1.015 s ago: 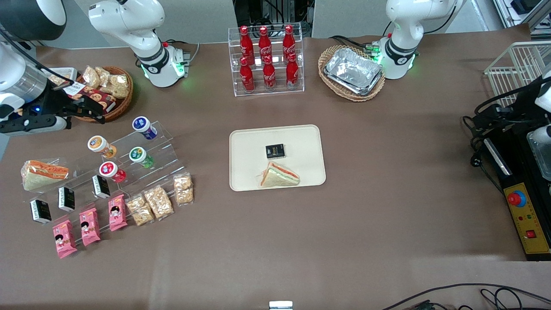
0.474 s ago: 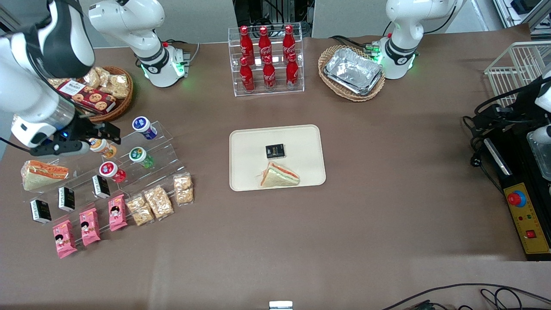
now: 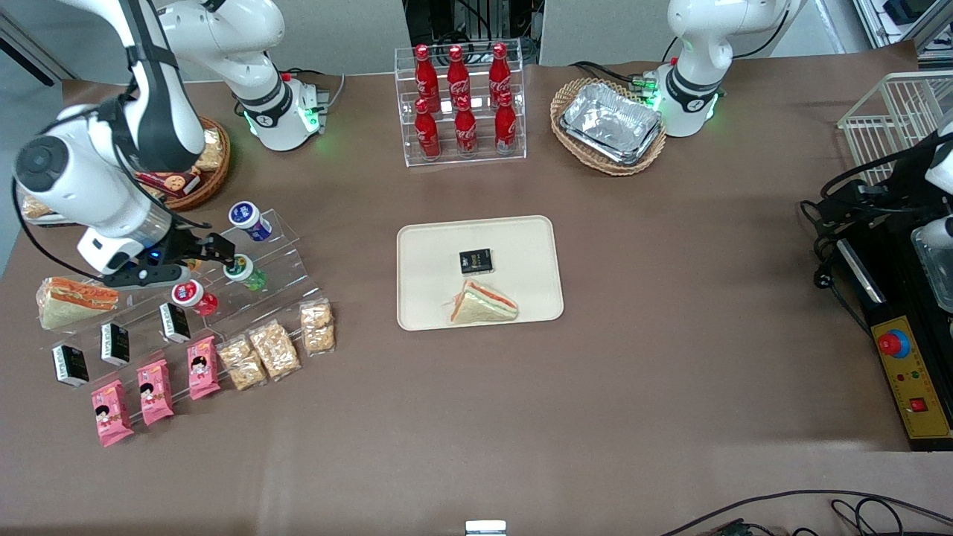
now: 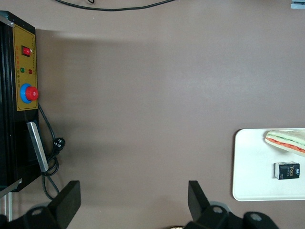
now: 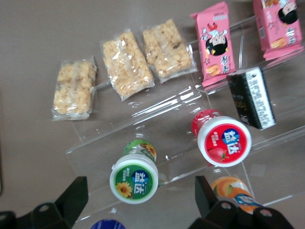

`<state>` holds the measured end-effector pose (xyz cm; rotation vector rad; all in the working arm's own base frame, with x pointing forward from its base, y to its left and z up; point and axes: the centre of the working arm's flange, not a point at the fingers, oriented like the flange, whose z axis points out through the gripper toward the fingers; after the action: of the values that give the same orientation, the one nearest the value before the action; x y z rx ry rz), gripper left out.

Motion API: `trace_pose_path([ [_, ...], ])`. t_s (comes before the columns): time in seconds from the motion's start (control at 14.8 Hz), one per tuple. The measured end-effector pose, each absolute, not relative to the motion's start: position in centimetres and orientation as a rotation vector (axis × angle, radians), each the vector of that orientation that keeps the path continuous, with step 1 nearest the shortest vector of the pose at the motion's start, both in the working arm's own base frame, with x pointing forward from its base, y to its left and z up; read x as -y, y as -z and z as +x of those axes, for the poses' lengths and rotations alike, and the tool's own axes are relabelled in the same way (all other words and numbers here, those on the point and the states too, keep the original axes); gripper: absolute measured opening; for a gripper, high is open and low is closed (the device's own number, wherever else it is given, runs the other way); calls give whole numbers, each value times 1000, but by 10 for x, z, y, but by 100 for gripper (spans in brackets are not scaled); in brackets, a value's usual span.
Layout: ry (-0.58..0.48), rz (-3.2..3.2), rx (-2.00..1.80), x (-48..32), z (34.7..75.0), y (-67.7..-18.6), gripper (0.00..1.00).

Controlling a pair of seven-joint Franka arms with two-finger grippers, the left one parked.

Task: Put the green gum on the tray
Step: 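Lower the right gripper onto the green-labelled bottle and close it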

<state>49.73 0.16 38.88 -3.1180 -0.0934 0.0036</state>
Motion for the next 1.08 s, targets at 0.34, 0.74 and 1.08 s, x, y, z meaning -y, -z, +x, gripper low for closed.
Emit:
trace_pose_path([
  [0.34, -44, -3121, 92, -2, 489, -349, 100],
  [0.74, -72, -3123, 101, -5, 490, -336, 100],
  [1.08, -57, -3125, 103, -5, 488, -326, 99],
])
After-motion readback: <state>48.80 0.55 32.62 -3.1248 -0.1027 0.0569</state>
